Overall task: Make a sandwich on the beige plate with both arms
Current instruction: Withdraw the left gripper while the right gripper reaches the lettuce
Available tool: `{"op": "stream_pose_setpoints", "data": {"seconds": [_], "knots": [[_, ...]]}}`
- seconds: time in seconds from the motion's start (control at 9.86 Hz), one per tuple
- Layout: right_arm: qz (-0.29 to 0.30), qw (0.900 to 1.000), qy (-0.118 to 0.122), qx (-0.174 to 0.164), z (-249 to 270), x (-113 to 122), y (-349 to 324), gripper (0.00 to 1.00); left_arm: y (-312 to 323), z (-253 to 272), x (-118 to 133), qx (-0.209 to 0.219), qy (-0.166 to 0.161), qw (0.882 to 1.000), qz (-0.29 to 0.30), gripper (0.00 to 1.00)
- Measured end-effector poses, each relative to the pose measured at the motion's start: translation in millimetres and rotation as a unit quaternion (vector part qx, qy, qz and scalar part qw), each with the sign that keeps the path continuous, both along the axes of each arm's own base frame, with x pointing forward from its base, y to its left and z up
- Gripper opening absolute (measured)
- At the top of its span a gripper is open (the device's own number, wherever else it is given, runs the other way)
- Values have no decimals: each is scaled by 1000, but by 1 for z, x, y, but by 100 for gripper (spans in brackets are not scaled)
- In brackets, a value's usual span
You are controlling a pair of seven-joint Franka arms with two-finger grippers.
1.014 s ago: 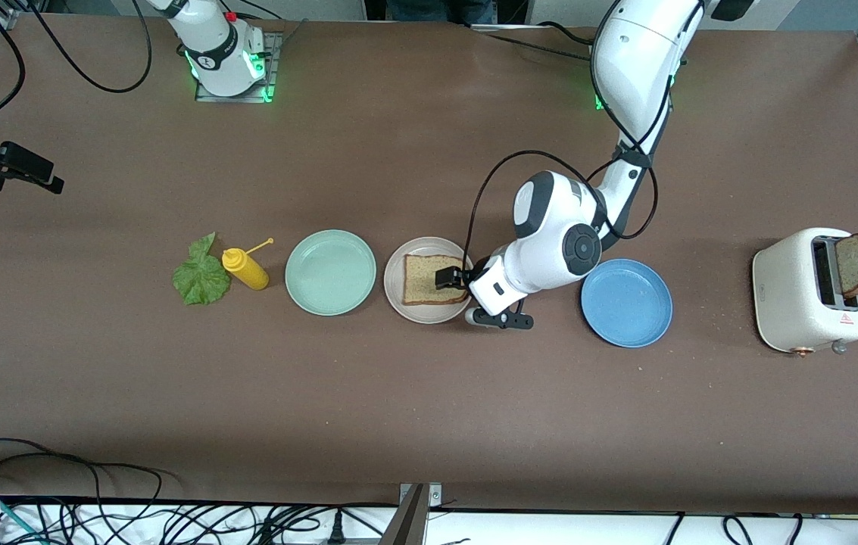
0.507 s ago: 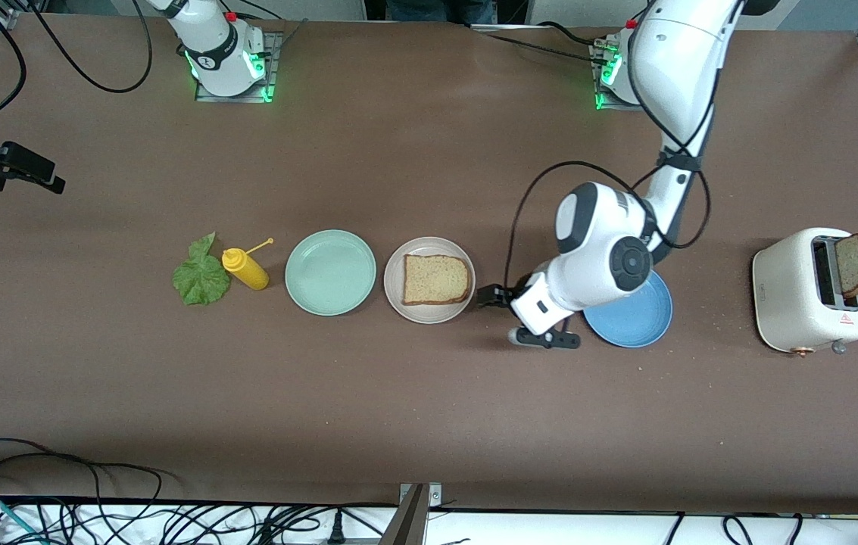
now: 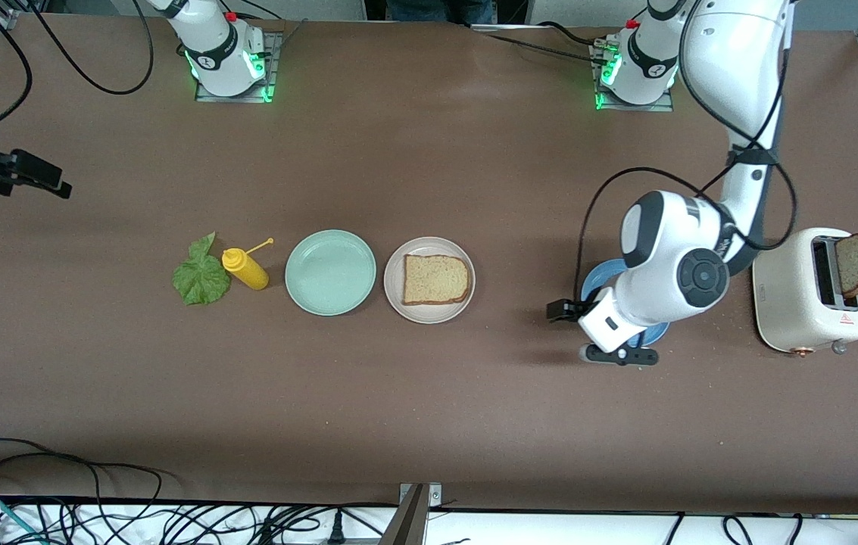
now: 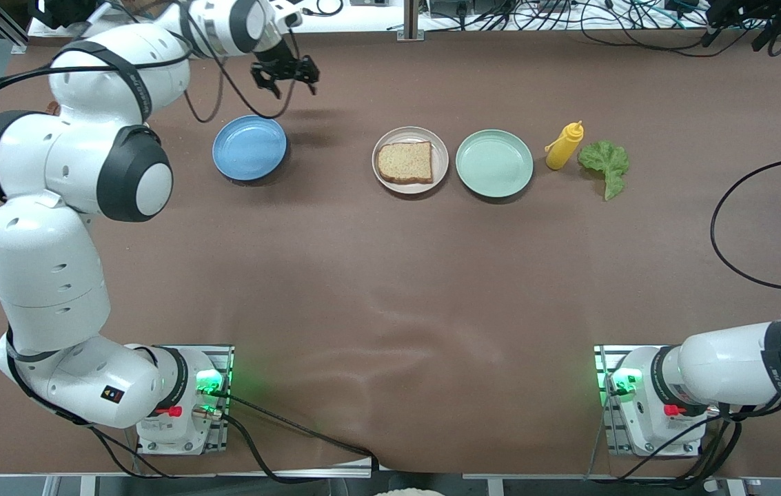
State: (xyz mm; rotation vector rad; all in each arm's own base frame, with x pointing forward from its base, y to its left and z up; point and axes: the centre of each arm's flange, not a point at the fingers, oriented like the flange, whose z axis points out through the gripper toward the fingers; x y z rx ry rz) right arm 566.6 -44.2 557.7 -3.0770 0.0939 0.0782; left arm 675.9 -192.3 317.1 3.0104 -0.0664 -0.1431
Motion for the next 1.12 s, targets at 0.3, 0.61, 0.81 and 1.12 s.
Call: {"op": "stream_pose_setpoints", "data": {"seconds": [0.3,0.61,0.81,1.12], "knots": [[5,1000,14,-4,-46,25,7,100,48,42,-3,72,39,997,-6,100],[7,999,44,-8,-119,51,10,100,79,79,-7,82,53,995,15,100],[17,999,39,-18,-174,70,23,100,87,92,-11,81,60,995,20,100],[16,999,40,-23,-236,74,27,100,89,97,-15,80,67,994,21,100]]}}
